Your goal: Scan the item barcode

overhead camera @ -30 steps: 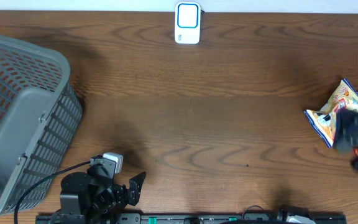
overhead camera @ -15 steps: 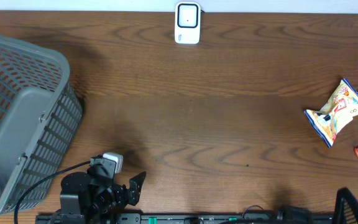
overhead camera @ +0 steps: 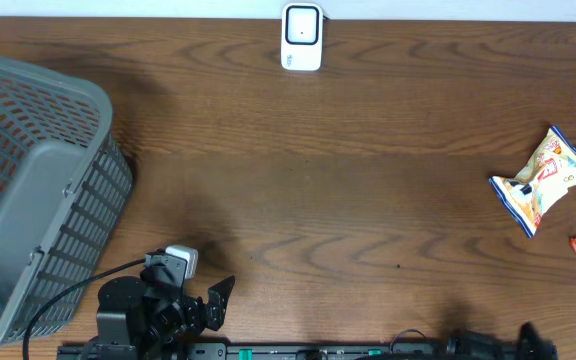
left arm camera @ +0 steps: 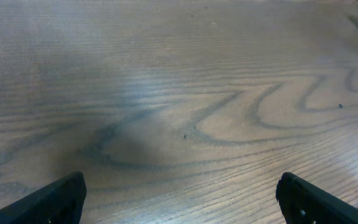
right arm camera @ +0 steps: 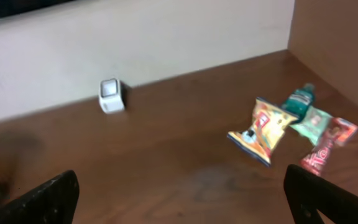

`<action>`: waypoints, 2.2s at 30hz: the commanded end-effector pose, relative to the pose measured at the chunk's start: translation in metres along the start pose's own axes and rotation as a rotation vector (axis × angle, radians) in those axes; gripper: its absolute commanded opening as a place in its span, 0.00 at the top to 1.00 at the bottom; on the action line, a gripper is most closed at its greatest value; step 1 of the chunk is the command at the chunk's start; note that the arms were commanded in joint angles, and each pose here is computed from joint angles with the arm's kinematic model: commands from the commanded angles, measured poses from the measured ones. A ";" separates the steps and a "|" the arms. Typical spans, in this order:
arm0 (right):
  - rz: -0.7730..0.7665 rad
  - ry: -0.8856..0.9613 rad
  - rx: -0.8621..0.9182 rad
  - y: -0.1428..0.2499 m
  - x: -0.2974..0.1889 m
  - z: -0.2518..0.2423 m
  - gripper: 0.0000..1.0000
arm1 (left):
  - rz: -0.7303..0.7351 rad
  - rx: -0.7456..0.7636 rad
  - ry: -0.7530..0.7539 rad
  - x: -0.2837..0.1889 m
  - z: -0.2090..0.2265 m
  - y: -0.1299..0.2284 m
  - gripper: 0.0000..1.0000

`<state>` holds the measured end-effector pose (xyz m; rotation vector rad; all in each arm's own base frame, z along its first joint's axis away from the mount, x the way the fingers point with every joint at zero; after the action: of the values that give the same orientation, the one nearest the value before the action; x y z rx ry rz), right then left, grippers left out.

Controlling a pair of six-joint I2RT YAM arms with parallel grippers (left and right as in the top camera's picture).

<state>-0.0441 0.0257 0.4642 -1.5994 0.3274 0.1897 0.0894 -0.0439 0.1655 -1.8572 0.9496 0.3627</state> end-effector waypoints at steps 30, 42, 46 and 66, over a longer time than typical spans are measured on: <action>-0.354 -0.245 -0.298 0.159 0.249 0.017 0.01 | -0.010 0.012 -0.003 -0.002 -0.001 -0.002 0.02; -0.323 -0.245 -0.302 0.179 0.265 0.020 0.01 | -0.010 0.012 -0.003 -0.002 -0.001 -0.002 0.02; -0.312 -0.248 -0.299 0.193 0.276 0.022 0.01 | -0.010 0.012 -0.004 -0.002 -0.001 -0.002 0.02; -0.324 -0.288 -0.260 0.214 0.292 0.029 0.01 | -0.010 0.012 -0.004 -0.002 -0.001 -0.002 0.03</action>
<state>0.1641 0.0199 0.1676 -1.8442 -0.1812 0.2138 0.0894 -0.0439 0.1653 -1.8571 0.9501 0.3635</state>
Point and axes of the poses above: each gripper's point midway between its finger pads, its own x axis out along the fingers, its own z axis along the line the jaws close on, y = z × x, the point moved 8 cm from there along -x, back along the fingers, and after that the axes turned 15 degrees about -x, right-handed, at the moved point
